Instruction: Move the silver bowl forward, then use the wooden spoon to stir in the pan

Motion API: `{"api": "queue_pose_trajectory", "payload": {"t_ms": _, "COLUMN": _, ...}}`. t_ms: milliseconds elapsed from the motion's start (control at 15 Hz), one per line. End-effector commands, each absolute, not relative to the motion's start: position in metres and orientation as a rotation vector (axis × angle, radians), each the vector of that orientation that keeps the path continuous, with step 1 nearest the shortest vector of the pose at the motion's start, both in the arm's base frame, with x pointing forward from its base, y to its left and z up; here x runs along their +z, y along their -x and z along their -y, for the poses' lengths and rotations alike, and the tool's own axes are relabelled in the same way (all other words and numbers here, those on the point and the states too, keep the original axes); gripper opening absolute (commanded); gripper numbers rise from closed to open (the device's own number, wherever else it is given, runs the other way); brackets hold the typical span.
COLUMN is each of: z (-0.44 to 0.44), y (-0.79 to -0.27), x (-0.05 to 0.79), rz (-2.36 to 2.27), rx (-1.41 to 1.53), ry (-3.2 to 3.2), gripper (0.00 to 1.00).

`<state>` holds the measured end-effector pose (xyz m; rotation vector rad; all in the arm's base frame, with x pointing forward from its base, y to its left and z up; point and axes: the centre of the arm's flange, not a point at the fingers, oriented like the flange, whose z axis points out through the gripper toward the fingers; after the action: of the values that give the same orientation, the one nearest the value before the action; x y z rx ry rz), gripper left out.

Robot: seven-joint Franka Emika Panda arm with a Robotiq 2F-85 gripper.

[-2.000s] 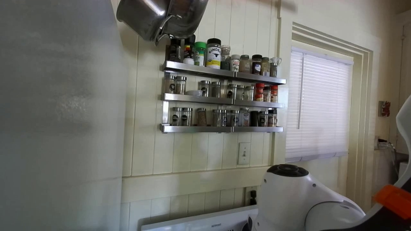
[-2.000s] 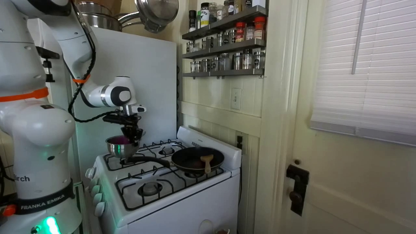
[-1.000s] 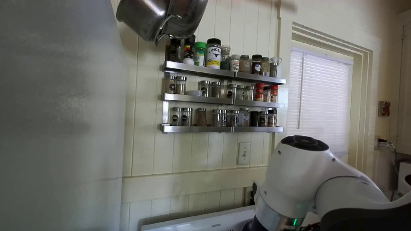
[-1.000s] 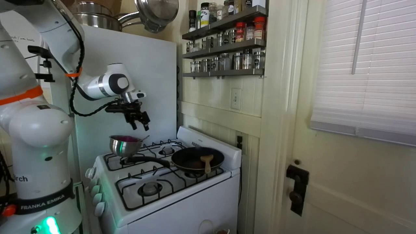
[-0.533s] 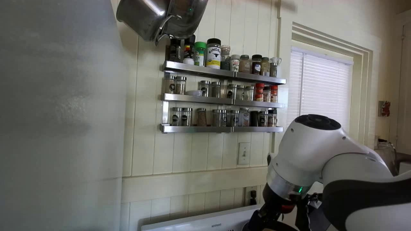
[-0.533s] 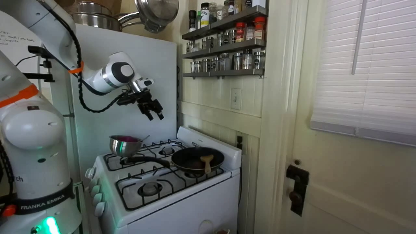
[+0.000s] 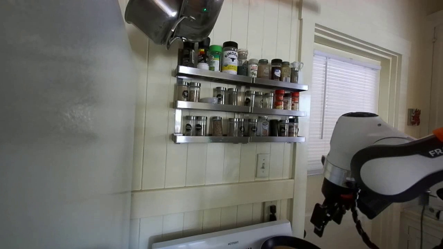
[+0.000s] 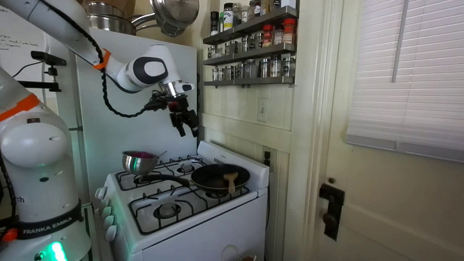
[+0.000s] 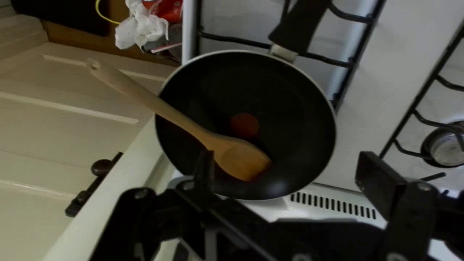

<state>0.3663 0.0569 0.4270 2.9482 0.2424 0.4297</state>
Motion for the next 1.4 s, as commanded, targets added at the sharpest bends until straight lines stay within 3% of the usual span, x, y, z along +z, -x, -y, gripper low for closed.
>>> {"api": "queue_pose_trajectory", "payload": {"t_ms": 0, "z": -0.043, "y": -0.367, "x": 0.429, "rz": -0.218, "rx": 0.423, "ry": -2.950, "gripper": 1.00}}
{"api": "queue_pose_trajectory", "payload": {"t_ms": 933, "z": -0.037, "y": -0.368, "x": 0.430, "rz": -0.211, "rx": 0.420, "ry": -2.947, "gripper": 1.00}}
{"api": "queue_pose_trajectory", "payload": {"t_ms": 1333, "z": 0.017, "y": -0.427, "x": 0.450, "rz": -0.613, "rx": 0.460, "ry": -2.892, "gripper": 1.00}}
